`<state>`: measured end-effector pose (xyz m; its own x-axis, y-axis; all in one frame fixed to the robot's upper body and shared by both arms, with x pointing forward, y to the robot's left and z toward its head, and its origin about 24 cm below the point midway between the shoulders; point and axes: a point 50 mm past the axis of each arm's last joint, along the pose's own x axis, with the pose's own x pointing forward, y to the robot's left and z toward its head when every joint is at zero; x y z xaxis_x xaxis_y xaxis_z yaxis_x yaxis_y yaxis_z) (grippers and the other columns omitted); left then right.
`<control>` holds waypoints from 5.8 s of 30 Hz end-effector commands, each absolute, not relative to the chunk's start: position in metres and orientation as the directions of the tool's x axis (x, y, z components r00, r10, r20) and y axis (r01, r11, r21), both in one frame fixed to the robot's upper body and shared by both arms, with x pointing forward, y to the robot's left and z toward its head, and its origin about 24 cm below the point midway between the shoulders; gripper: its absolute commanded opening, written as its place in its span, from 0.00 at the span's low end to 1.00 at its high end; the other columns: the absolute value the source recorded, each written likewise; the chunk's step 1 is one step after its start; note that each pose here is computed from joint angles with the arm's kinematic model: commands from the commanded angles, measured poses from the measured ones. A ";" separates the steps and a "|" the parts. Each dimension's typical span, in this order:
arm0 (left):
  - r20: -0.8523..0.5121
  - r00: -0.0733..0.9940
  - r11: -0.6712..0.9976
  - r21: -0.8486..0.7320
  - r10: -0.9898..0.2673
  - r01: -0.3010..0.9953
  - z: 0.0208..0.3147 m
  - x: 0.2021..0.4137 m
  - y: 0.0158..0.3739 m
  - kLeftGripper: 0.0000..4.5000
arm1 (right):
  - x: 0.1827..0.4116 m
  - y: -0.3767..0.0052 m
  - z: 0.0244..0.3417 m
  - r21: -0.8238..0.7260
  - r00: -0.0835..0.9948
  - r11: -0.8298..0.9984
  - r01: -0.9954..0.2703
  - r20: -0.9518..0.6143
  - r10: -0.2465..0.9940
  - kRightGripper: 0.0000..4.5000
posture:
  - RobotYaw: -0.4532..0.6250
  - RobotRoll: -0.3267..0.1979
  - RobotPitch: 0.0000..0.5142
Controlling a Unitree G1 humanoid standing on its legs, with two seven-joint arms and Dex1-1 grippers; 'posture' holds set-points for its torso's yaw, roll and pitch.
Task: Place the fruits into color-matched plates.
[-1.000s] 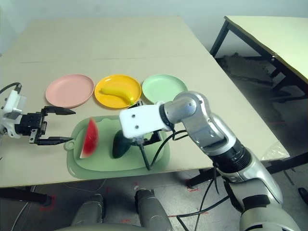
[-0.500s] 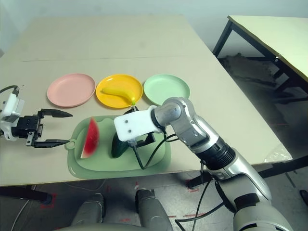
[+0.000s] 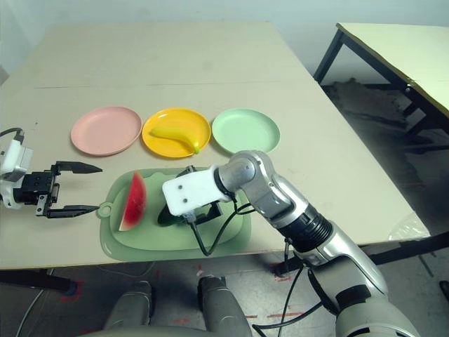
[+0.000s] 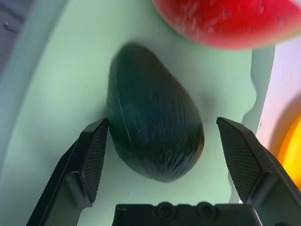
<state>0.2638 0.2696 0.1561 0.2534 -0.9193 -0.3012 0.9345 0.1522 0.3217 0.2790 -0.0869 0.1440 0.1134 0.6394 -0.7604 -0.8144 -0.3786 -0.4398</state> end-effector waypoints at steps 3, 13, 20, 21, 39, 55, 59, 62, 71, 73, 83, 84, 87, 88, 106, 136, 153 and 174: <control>-0.316 0.255 0.141 0.342 -0.914 0.929 0.157 0.264 0.270 1.00 | 0.279 -0.090 0.136 -0.408 0.114 -0.370 -0.835 -0.786 0.608 0.99 | 0.43 0.62 0.29; -0.311 0.273 0.153 0.359 -0.910 0.921 0.158 0.267 0.272 1.00 | 0.277 -0.096 0.136 -0.385 0.109 -0.359 -0.850 -0.796 0.596 0.28 | 0.43 0.62 0.27; -0.307 0.270 0.150 0.363 -0.913 0.920 0.158 0.268 0.269 1.00 | 0.280 -0.101 0.137 -0.385 0.123 -0.349 -0.854 -0.802 0.584 0.01 | 0.43 0.62 0.27; -0.307 0.270 0.150 0.362 -0.913 0.920 0.158 0.268 0.269 1.00 | 0.281 -0.104 0.139 -0.387 0.132 -0.347 -0.854 -0.807 0.575 0.01 | 0.43 0.62 0.27; -0.311 0.265 0.145 0.361 -0.913 0.921 0.159 0.270 0.268 1.00 | 0.260 -0.121 0.196 -0.363 0.156 -0.199 -0.910 -0.747 0.646 0.99 | 0.41 0.62 0.28; -0.310 0.287 0.164 0.368 -0.906 0.915 0.159 0.275 0.270 1.00 | 0.250 -0.064 0.173 -0.329 0.162 -0.150 -0.932 -0.750 0.641 0.99 | 0.41 0.62 0.28; -0.313 0.290 0.169 0.360 -0.905 0.917 0.157 0.272 0.272 1.00 | 0.249 -0.060 0.168 -0.314 0.153 -0.147 -0.938 -0.754 0.639 0.99 | 0.42 0.62 0.28; -0.316 0.294 0.173 0.360 -0.902 0.917 0.156 0.271 0.273 1.00 | 0.248 -0.059 0.164 -0.301 0.141 -0.149 -0.942 -0.758 0.637 0.99 | 0.42 0.62 0.28; -0.329 0.295 0.169 0.363 -0.897 0.916 0.157 0.269 0.275 1.00 | 0.248 -0.052 0.155 -0.291 0.134 -0.151 -0.945 -0.763 0.632 0.99 | 0.42 0.62 0.29; -0.331 0.294 0.166 0.364 -0.897 0.917 0.157 0.269 0.274 1.00 | 0.249 -0.052 0.153 -0.285 0.132 -0.147 -0.947 -0.766 0.630 0.99 | 0.42 0.62 0.28; -0.338 0.291 0.158 0.370 -0.895 0.915 0.158 0.269 0.274 1.00 | 0.249 -0.050 0.148 -0.290 0.142 -0.147 -0.945 -0.776 0.615 0.99 | 0.43 0.62 0.28; -0.337 0.291 0.158 0.371 -0.895 0.915 0.158 0.270 0.274 1.00 | 0.249 -0.050 0.148 -0.291 0.143 -0.148 -0.945 -0.776 0.614 0.97 | 0.43 0.62 0.28; -0.337 0.292 0.157 0.373 -0.895 0.914 0.159 0.270 0.274 1.00 | 0.249 -0.050 0.148 -0.291 0.145 -0.146 -0.946 -0.778 0.611 0.82 | 0.43 0.62 0.28; -0.337 0.291 0.157 0.373 -0.895 0.914 0.159 0.269 0.275 1.00 | 0.250 -0.050 0.148 -0.291 0.146 -0.145 -0.946 -0.778 0.611 0.75 | 0.43 0.62 0.28; -0.165 0.336 0.274 0.310 -0.927 0.910 0.175 0.277 0.255 1.00 | 0.268 -0.058 0.157 -0.374 0.230 -0.127 -0.919 -0.768 0.598 0.67 | 0.41 0.62 0.25; -0.145 0.429 0.330 0.440 -0.892 0.835 0.169 0.294 0.219 1.00 | 0.411 -0.208 0.193 -0.711 0.754 0.251 -0.657 -0.622 0.211 0.91 | 0.44 0.62 0.21; -0.497 0.234 -0.221 0.694 -0.836 0.686 0.215 0.292 0.238 1.00 | 0.322 -0.169 0.209 -0.187 0.348 0.296 -0.937 -0.413 0.842 0.99 | 0.45 0.62 0.24; -0.855 -0.019 -0.815 0.486 -0.518 0.317 0.194 0.302 0.190 1.00 | 0.222 -0.138 0.078 -0.183 0.476 0.491 -0.852 0.123 0.871 0.99 | 0.45 0.62 0.30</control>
<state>0.3007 0.1889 0.1970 -0.0186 -0.5498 -0.8351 0.3341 -0.7906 0.5131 0.2210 -0.1346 0.0813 0.4509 0.8853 0.1134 -0.8756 0.4634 -0.1362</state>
